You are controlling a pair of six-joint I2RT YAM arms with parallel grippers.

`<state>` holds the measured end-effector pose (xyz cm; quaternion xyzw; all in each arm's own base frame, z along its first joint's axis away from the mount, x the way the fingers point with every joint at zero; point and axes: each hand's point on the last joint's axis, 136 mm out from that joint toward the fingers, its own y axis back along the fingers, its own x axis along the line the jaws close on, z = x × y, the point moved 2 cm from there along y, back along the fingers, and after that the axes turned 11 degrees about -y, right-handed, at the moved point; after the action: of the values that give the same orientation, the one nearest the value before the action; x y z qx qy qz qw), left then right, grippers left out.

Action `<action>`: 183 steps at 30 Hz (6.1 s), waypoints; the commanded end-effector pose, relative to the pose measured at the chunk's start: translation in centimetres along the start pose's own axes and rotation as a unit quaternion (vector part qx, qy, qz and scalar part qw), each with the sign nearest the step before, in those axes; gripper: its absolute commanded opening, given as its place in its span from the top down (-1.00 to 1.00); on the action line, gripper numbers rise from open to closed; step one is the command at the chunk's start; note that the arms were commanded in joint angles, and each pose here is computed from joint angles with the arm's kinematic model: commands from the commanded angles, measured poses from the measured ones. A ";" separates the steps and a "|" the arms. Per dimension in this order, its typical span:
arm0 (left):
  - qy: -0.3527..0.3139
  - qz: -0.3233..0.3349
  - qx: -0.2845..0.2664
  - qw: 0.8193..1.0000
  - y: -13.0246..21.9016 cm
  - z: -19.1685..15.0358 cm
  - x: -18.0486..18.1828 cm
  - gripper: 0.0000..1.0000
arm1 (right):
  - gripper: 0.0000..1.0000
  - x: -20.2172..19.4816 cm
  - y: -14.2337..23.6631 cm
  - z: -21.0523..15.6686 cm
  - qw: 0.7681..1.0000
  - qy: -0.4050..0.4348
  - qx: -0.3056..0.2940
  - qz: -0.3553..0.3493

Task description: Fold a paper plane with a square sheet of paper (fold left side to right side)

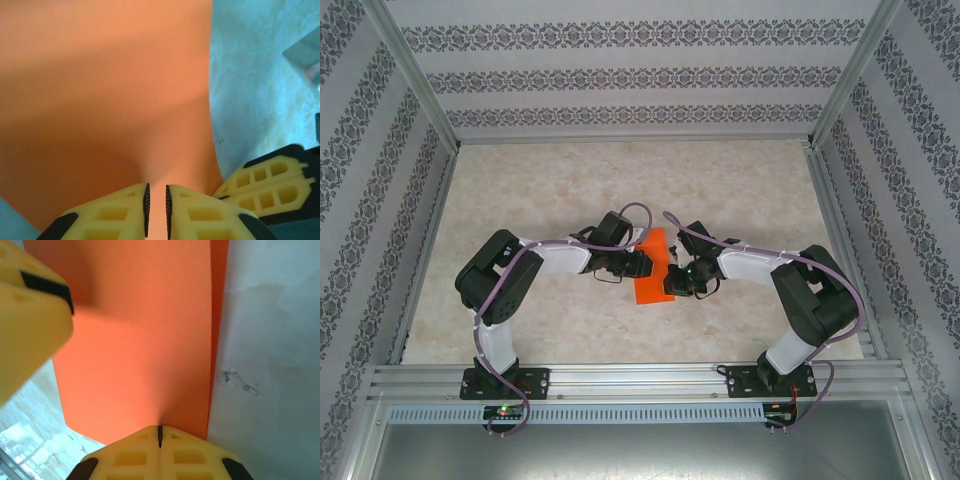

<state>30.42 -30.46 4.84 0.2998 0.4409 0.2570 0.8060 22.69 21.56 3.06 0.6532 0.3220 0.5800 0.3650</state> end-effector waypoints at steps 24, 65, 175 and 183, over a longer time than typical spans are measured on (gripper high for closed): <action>0.005 0.055 -0.046 0.997 -0.3 2.6 4.8 0.62 | 0.97 -3.8 -0.8 -1.4 0.996 -0.009 0.021 -0.086; -0.008 0.013 -0.136 0.991 3.9 8.2 4.4 0.60 | 0.97 -4.5 -1.0 -1.9 0.996 -0.021 0.025 -0.087; 0.074 0.080 0.065 0.992 1.5 -2.3 4.2 0.61 | -0.47 0.9 4.6 3.8 0.986 -0.069 -0.080 0.129; 0.076 0.080 0.061 0.992 1.5 -2.8 4.3 0.62 | -0.12 1.7 2.7 1.9 0.989 -0.083 -0.031 0.118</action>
<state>31.13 -26.73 3.63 0.3335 0.4931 0.3059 0.7430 25.40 20.63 6.22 0.7069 0.1809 0.5865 0.3515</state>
